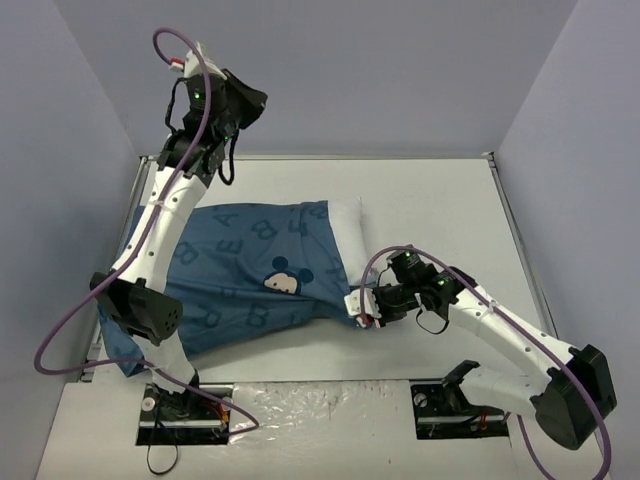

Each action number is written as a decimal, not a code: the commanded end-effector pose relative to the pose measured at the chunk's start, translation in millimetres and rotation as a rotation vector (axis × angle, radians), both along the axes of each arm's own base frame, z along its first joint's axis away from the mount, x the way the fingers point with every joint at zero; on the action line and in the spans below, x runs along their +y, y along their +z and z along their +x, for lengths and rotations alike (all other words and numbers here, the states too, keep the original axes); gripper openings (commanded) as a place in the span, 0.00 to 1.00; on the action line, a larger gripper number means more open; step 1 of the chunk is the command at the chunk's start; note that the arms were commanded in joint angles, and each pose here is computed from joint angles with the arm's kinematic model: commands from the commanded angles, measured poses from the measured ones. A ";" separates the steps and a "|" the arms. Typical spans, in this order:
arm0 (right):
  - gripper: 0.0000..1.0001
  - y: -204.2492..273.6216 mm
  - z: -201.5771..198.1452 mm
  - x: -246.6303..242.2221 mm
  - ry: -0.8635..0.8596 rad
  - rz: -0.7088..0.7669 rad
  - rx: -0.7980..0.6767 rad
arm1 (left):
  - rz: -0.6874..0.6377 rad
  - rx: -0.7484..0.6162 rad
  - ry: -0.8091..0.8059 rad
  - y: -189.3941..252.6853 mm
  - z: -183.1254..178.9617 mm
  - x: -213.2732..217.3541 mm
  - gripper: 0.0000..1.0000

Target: Remove the pillowcase from the pillow

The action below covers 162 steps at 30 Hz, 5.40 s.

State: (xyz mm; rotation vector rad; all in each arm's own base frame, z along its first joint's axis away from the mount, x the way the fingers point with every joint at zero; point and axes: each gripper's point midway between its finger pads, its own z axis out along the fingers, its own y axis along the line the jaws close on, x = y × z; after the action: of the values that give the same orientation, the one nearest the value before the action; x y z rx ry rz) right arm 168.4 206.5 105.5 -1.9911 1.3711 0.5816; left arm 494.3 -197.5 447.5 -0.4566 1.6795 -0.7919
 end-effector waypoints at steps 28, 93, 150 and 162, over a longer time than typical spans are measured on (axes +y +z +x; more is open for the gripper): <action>0.00 -24.7 7.7 14.9 -0.146 0.003 -0.072 | 1.066 0.574 -0.350 -234.2 -131.3 -132.3 0.88; 0.88 190.9 12.6 38.2 -0.256 0.445 -0.021 | 0.094 0.341 -0.484 -144.7 -63.9 -126.0 0.02; 0.74 17.2 157.7 67.2 -0.418 0.187 0.368 | 0.155 0.260 -0.659 -122.4 -110.0 -135.9 0.02; 0.00 63.3 217.5 34.4 -0.810 0.473 0.488 | 0.335 0.197 -0.556 -89.6 -100.4 -108.7 0.74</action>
State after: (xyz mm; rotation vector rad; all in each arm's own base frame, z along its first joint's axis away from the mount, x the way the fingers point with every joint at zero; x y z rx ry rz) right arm 348.9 273.0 138.3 -1.0802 1.9325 0.9544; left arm 399.9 -310.8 270.8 0.0926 2.3286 -0.8549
